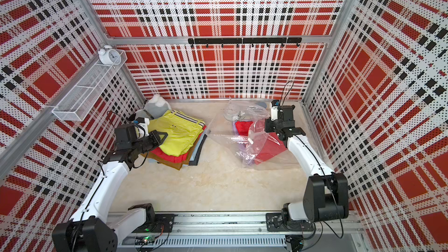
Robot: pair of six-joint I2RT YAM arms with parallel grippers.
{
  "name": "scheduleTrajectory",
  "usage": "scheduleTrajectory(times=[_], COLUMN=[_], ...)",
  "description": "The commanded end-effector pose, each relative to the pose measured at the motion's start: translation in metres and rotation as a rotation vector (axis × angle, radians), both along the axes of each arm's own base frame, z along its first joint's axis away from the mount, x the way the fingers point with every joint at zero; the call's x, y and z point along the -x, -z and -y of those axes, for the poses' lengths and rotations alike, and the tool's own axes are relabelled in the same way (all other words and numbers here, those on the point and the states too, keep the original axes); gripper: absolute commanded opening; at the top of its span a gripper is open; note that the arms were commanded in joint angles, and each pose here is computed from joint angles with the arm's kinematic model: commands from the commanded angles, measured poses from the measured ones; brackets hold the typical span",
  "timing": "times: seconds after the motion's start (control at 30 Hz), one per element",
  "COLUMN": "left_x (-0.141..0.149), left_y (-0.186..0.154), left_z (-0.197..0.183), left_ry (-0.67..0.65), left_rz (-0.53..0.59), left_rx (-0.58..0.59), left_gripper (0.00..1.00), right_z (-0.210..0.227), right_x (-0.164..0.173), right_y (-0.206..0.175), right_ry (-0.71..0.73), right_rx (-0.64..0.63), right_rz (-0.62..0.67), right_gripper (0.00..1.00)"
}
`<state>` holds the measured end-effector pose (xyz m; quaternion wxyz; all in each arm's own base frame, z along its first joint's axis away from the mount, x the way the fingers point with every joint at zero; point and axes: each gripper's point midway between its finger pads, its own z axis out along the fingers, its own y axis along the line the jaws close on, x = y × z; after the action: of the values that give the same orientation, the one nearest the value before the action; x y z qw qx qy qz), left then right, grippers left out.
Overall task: Take the trousers out of the vacuum bag
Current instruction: Place the trousers at the center of the board.
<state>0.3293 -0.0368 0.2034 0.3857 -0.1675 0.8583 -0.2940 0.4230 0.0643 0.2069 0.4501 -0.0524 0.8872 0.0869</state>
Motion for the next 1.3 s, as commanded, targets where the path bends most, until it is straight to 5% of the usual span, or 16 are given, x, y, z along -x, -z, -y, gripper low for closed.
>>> scheduleTrajectory(times=[0.0, 0.13, 0.27, 0.37, 0.63, 0.9, 1.13, 1.27], left_x=[0.012, 0.016, 0.019, 0.019, 0.022, 0.016, 0.007, 0.008], left_y=[0.014, 0.016, 0.020, 0.014, -0.044, -0.091, -0.052, -0.018], left_z=[-0.011, -0.021, -0.031, -0.044, -0.077, -0.069, -0.047, -0.032], left_ry=[-0.056, -0.100, -0.133, -0.171, -0.261, -0.237, -0.172, -0.175], left_rz=[-0.051, -0.058, -0.089, -0.086, -0.025, 0.112, 0.089, 0.013], left_rx=[-0.018, -0.012, -0.037, -0.082, -0.289, -0.264, -0.143, -0.190], left_gripper=[0.10, 0.17, 0.43, 0.49, 0.53, 0.52, 0.51, 0.51], right_z=[-0.004, -0.005, -0.004, -0.005, -0.005, -0.007, -0.009, -0.011], right_x=[-0.007, -0.007, -0.007, -0.007, -0.006, -0.006, -0.006, -0.007], right_y=[-0.011, -0.010, -0.011, -0.011, -0.013, -0.013, -0.013, -0.014], right_ry=[-0.008, -0.010, -0.007, -0.008, -0.011, -0.015, -0.016, -0.018], right_rx=[-0.010, -0.010, -0.010, -0.010, -0.006, -0.005, -0.006, -0.004], right_rz=[0.026, 0.026, 0.029, 0.028, 0.033, 0.031, 0.029, 0.029], right_gripper=[0.00, 0.00, 0.00, 0.00, 0.00, 0.00, 0.00, 0.00])
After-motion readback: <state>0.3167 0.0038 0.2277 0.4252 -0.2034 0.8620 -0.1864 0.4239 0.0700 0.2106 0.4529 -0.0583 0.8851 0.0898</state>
